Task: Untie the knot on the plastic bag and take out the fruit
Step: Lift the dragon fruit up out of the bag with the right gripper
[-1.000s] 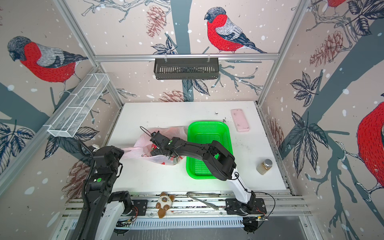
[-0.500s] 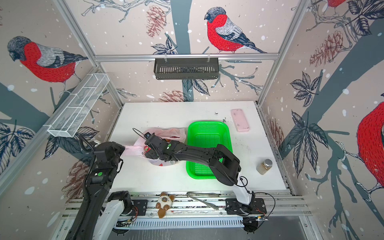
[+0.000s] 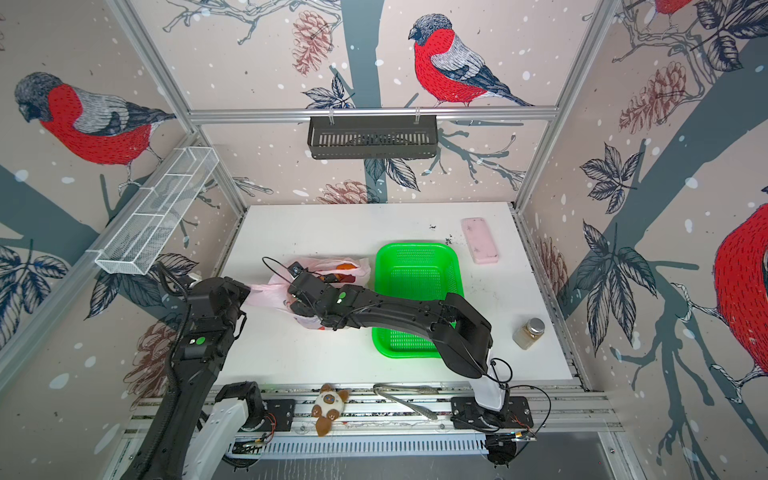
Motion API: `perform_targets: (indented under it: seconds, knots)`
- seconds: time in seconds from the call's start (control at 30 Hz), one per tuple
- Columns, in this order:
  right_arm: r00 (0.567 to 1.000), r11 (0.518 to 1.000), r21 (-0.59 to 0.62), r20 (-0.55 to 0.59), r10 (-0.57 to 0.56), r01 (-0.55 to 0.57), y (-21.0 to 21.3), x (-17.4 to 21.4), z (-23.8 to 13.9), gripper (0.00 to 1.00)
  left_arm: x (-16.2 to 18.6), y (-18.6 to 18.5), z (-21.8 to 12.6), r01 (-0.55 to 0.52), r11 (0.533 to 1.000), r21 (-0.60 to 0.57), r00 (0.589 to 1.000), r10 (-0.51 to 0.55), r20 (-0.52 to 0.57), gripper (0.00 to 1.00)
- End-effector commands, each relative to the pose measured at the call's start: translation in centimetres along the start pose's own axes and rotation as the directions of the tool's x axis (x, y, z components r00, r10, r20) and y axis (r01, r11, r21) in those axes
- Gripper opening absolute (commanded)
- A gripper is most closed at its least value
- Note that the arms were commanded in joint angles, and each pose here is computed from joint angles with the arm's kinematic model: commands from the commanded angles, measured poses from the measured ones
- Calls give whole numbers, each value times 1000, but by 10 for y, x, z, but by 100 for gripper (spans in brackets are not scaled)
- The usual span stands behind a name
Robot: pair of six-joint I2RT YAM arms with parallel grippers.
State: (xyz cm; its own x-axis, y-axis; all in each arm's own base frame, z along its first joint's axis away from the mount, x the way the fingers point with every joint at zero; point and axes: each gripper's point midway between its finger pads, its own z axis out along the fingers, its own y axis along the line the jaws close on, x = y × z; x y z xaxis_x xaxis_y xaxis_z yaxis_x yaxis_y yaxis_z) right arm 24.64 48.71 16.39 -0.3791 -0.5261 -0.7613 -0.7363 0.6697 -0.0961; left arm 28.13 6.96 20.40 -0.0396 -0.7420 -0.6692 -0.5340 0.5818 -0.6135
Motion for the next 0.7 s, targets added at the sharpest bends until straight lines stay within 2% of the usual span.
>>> perform_targets:
  seconds: [0.0, 0.33, 0.67]
  knots:
    - [995, 1000, 28, 99, 4, -7, -5, -24, -13, 20, -15, -12, 0, 13, 999, 37, 998, -15, 56, 0]
    - [980, 999, 41, 196, -10, 2, -10, -35, -40, 20, -16, -22, 9, 6, 999, 51, 999, -9, 42, 0]
    - [943, 999, 35, 331, -22, 11, -12, -55, -66, 19, -16, -30, 3, 27, 996, 89, 999, -29, 21, 0]
